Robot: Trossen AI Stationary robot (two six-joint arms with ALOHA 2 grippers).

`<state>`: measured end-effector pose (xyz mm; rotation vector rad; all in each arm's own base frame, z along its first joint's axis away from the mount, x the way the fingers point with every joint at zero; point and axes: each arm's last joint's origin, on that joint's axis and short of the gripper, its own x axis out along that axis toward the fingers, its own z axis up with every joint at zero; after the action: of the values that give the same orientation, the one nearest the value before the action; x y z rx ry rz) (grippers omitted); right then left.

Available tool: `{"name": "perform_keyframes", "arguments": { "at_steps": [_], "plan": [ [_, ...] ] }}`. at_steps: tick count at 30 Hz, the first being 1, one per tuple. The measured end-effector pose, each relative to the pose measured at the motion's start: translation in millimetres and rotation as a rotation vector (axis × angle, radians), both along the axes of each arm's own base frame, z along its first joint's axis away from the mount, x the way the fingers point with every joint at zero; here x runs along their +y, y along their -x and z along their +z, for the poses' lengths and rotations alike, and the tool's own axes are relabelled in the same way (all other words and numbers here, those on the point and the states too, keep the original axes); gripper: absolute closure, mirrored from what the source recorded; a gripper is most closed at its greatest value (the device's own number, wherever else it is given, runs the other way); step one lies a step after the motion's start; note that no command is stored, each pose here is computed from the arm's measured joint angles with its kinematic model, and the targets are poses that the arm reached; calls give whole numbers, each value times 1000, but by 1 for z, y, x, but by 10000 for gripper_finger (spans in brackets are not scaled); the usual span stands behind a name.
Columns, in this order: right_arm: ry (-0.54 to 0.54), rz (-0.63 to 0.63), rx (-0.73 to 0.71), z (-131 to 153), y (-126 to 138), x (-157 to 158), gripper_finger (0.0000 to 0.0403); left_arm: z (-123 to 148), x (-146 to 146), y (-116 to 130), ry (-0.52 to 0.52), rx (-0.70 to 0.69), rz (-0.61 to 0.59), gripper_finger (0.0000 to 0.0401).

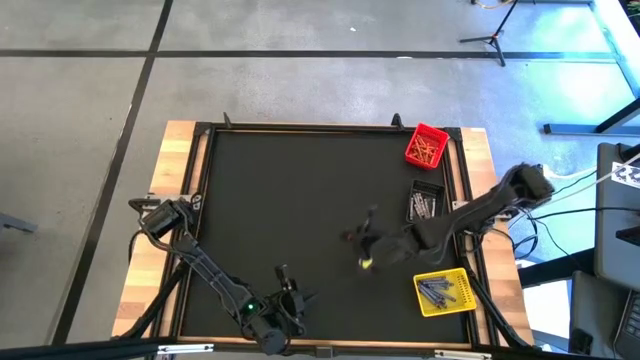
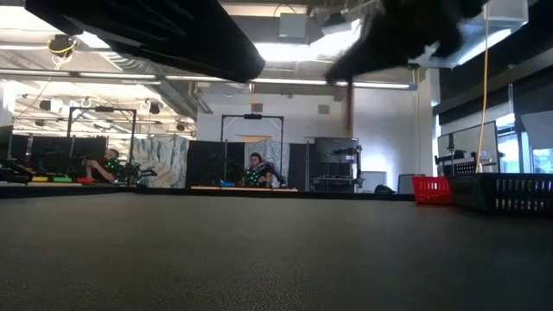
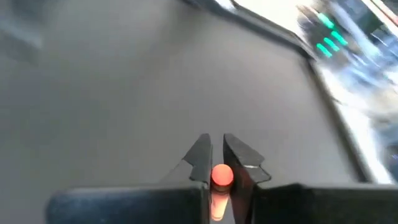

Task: Sort crayons
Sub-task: Put the orange crayon into the red bin

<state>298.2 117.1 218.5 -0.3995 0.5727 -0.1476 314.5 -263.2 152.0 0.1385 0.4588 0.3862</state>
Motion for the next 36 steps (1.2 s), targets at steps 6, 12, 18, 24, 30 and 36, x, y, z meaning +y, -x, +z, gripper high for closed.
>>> {"name": "perform_keyframes", "arguments": {
  "at_steps": [6, 12, 18, 24, 30, 36],
  "plan": [
    [86, -301, 134, 20, 27, -61, 391, 0, -1, 1, -22, 13, -12, 284],
    [41, -589, 213, 28, 45, -132, 381, -1, -1, 1, -16, 21, -22, 284],
    [24, -826, 331, 21, 64, -201, 390, -1, -2, 2, 2, 39, -44, 284],
    [-54, -1027, 385, -2, 98, -255, 371, -1, -2, 2, 0, 40, -44, 284],
    [-135, -1092, 375, -20, 123, -282, 383, -1, -2, 2, 0, 40, -44, 284],
    [-180, -1154, 372, -26, 137, -294, 345, -1, -2, 1, 1, 40, -43, 284]
  ]
}}
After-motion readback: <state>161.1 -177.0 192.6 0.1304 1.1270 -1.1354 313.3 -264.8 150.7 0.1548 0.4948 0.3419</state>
